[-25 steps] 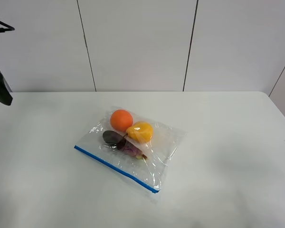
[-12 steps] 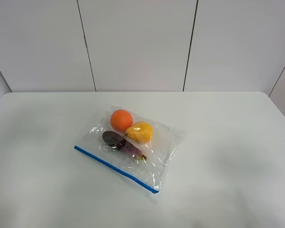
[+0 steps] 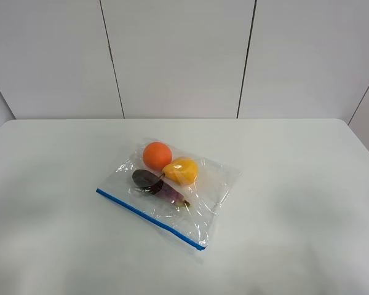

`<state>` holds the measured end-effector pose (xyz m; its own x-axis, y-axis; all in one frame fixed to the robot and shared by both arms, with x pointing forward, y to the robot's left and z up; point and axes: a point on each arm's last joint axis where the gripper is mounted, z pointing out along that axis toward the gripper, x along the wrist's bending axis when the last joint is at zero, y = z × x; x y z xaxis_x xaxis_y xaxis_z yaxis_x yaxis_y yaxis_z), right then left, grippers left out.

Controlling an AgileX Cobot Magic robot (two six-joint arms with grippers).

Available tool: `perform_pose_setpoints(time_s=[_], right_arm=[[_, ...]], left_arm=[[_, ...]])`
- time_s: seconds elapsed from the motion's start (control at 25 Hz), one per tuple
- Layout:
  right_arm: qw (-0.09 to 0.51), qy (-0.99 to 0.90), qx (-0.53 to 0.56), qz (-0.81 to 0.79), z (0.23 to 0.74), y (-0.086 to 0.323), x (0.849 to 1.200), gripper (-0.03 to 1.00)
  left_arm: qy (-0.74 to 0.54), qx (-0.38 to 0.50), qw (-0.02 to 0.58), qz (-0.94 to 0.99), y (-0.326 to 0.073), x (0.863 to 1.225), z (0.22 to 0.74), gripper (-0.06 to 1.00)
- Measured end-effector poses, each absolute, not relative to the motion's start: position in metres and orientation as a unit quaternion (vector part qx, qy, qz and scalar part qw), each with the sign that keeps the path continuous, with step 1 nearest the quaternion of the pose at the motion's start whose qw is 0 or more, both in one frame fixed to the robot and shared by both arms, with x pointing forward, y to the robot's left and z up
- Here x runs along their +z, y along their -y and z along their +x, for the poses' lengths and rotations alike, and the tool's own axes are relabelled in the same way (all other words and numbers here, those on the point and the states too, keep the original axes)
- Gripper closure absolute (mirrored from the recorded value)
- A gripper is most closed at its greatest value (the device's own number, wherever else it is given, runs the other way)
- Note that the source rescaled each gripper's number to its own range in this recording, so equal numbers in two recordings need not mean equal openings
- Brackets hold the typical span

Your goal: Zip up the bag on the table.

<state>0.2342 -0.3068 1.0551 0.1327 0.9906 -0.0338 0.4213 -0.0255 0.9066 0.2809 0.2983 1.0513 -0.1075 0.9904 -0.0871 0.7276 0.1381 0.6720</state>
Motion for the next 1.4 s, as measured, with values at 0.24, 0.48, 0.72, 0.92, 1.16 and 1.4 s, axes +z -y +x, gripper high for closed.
perform_pose_setpoints(time_s=[0.24,0.48,0.72,0.92,1.16,1.4], right_arm=[[0.414,-0.562,0.344,0.628,0.234,0.307,1.055,-0.03],[0.415,-0.562,0.343,0.628,0.234,0.307,1.055,-0.03],[0.415,-0.562,0.343,0.628,0.234,0.307,1.055,-0.03],[0.415,-0.562,0.343,0.628,0.234,0.307,1.055,-0.03],[0.415,-0.562,0.343,0.628,0.234,0.307,1.055,-0.03],[0.415,-0.562,0.343,0.628,0.234,0.307,1.055,-0.03]], left_arm=[[-0.688,0.298,0.275,0.602,-0.300,1.053,0.266,-0.06],[-0.686,0.303,0.279,0.600,-0.300,1.054,0.265,-0.06],[-0.636,0.311,0.318,0.630,-0.296,1.056,0.255,-0.06],[-0.608,0.342,0.355,0.623,-0.295,1.057,0.238,-0.06],[-0.597,0.360,0.371,0.613,-0.295,1.056,0.228,-0.06],[-0.599,0.358,0.369,0.614,-0.295,1.052,0.231,-0.06]])
